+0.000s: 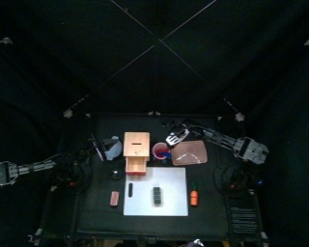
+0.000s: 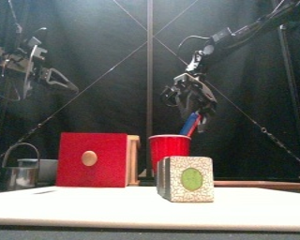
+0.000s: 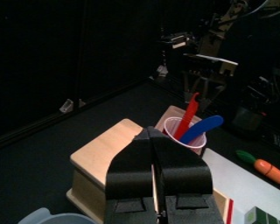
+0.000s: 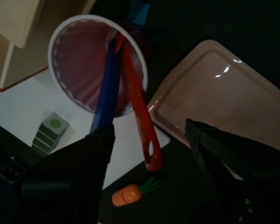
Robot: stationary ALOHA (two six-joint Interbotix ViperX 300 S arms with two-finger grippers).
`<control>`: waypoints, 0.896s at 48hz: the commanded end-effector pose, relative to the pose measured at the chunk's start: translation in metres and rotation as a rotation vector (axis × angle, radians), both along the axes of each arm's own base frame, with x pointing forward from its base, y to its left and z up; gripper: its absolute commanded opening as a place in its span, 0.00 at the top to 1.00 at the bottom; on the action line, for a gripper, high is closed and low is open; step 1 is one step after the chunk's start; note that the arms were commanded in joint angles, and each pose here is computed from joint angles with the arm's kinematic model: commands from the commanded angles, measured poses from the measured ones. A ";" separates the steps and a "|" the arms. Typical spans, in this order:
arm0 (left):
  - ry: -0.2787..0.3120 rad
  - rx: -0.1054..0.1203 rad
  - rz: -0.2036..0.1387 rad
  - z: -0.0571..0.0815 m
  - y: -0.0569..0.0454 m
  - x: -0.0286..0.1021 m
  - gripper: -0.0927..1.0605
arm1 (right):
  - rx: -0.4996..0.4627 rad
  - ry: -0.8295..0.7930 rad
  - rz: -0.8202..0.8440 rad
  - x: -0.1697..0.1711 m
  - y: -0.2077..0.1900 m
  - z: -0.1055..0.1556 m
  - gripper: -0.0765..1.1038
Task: Place sushi on board then cut the sushi with the knife then place the pieces on the plate
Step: Pick knife at handle with right hand
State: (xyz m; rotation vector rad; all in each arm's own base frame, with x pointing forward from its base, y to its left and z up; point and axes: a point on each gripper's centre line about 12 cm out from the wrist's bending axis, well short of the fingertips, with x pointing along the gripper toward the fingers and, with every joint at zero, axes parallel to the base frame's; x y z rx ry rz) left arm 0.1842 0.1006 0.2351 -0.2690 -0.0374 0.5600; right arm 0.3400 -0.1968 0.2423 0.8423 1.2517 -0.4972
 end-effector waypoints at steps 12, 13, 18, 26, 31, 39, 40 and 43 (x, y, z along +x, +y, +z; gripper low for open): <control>-0.018 0.014 0.004 0.006 0.001 0.001 0.83 | 0.007 -0.027 -0.006 0.004 -0.004 0.011 0.28; -0.016 0.015 0.003 0.006 0.001 0.001 0.83 | 0.011 -0.025 -0.004 0.004 -0.003 0.011 0.29; -0.015 0.017 0.005 0.006 0.001 0.001 0.83 | 0.018 -0.016 -0.004 0.004 -0.003 0.010 0.36; -0.014 0.025 0.015 0.006 0.004 -0.001 0.83 | 0.034 -0.015 -0.008 0.004 -0.002 0.009 0.44; -0.013 0.024 0.014 0.006 0.004 -0.001 0.83 | 0.031 -0.022 -0.010 0.004 -0.002 0.011 0.48; -0.009 0.023 0.016 0.004 0.004 -0.001 0.83 | 0.030 -0.029 -0.013 0.006 -0.003 0.015 0.56; -0.010 0.023 0.015 0.004 0.003 -0.001 0.83 | 0.028 -0.030 -0.014 0.006 -0.003 0.016 0.57; -0.009 0.023 0.015 0.004 0.003 -0.001 0.83 | 0.027 -0.034 -0.013 0.005 -0.003 0.020 0.59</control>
